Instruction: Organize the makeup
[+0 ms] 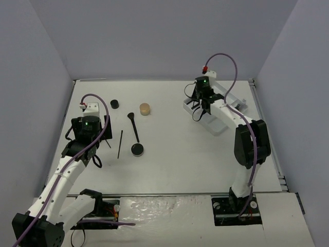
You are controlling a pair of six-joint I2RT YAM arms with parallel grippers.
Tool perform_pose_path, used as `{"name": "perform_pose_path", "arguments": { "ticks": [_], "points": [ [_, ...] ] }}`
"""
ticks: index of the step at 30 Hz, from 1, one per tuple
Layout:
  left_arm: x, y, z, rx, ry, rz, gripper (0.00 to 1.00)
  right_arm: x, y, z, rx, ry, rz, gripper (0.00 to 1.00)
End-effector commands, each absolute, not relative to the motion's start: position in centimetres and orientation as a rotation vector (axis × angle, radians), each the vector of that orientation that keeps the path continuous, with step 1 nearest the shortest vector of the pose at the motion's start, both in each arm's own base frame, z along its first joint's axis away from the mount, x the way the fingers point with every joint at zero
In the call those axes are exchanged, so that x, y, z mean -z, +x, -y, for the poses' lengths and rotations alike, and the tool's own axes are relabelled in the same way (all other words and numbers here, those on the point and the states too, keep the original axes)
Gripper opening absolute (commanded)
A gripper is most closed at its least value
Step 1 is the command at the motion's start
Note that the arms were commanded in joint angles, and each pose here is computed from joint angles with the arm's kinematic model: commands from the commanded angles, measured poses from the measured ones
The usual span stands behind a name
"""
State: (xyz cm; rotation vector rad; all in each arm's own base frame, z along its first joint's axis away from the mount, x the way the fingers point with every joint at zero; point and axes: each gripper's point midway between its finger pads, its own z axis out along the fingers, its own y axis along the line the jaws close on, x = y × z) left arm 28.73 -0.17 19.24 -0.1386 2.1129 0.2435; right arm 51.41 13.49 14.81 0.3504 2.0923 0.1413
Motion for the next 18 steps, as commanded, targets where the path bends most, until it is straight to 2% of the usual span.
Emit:
{"name": "perform_pose_path", "arguments": {
  "ticks": [1,7,11,14,18],
  "points": [
    [-21.0,29.8,0.7,-0.211,-0.142,-2.058,0.97,-15.5,54.7,-9.3,-0.133,0.669,-1.97,0.0],
    [-20.6,29.9,1.4,-0.167,-0.156,-2.085,0.97,-14.8,58.4,-8.8,-0.172,0.797,-1.911,0.0],
    [-20.6,30.0,2.2,-0.113,-0.186,-2.111,0.97,-13.8,60.4,-9.3,-0.202,0.832,-1.898,0.08],
    [-20.5,30.5,2.9,-0.077,-0.215,-2.138,0.97,-13.7,61.0,-9.3,-0.202,0.841,-1.887,0.34],
    [-20.5,31.7,4.7,0.021,-0.247,-2.16,0.97,-14.7,61.1,-9.2,-0.194,0.806,-1.883,0.52]
  ]
}}
